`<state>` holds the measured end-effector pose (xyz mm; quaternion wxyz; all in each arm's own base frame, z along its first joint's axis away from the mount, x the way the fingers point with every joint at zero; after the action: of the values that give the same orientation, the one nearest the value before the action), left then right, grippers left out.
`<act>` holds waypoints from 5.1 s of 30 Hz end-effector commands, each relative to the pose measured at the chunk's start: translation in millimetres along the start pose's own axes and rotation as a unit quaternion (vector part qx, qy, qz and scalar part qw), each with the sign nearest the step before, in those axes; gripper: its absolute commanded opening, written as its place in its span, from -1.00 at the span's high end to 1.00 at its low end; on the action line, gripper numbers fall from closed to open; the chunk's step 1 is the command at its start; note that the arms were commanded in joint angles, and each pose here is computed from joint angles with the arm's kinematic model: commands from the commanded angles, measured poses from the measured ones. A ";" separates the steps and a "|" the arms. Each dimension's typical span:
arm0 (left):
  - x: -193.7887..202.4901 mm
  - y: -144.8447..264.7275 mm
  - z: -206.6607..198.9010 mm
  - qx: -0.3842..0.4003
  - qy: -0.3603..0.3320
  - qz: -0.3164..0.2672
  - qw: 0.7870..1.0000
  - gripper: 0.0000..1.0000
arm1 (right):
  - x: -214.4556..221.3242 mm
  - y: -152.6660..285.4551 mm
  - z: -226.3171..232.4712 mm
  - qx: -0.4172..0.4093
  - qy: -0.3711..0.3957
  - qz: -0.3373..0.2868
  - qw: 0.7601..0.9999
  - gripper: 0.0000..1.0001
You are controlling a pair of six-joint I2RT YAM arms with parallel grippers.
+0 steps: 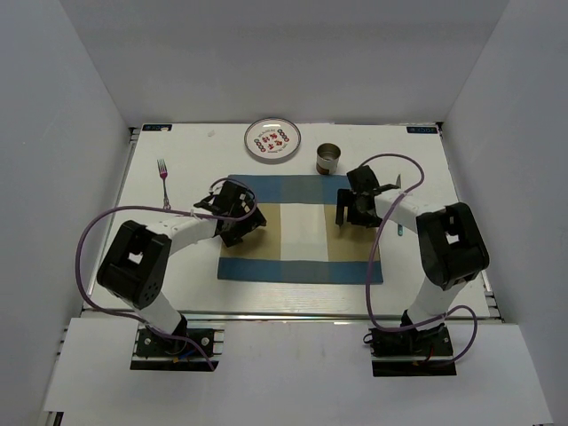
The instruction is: Set the dinner table for one person
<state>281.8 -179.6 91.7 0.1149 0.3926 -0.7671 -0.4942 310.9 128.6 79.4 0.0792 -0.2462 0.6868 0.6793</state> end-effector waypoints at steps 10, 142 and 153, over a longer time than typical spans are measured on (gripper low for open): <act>22.3 10.3 39.3 -0.068 -0.002 0.021 0.997 -0.96 | 45.1 -5.0 28.1 -0.047 -0.020 0.035 0.998 -0.78; -29.6 52.0 -53.6 0.338 -0.046 0.053 0.939 1.00 | 104.5 239.4 34.9 -0.360 0.068 -0.326 0.871 -0.79; 10.9 45.0 -19.3 0.312 -0.098 0.078 0.942 1.00 | 109.2 230.0 38.2 -0.372 0.062 -0.314 0.871 -0.79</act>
<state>260.7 -187.8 114.0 0.0036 0.2928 -0.9106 -0.2917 104.3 128.6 231.2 0.1426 -0.4950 0.2855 0.8081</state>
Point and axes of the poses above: each gripper's point midway between its finger pads, its own y axis back along the fingers, its own z axis along the line the jaws close on, x = y × z, the point moved 7 cm from there along y, back along the fingers, and after that the axes turned 15 degrees about y, right-handed, at the moved point
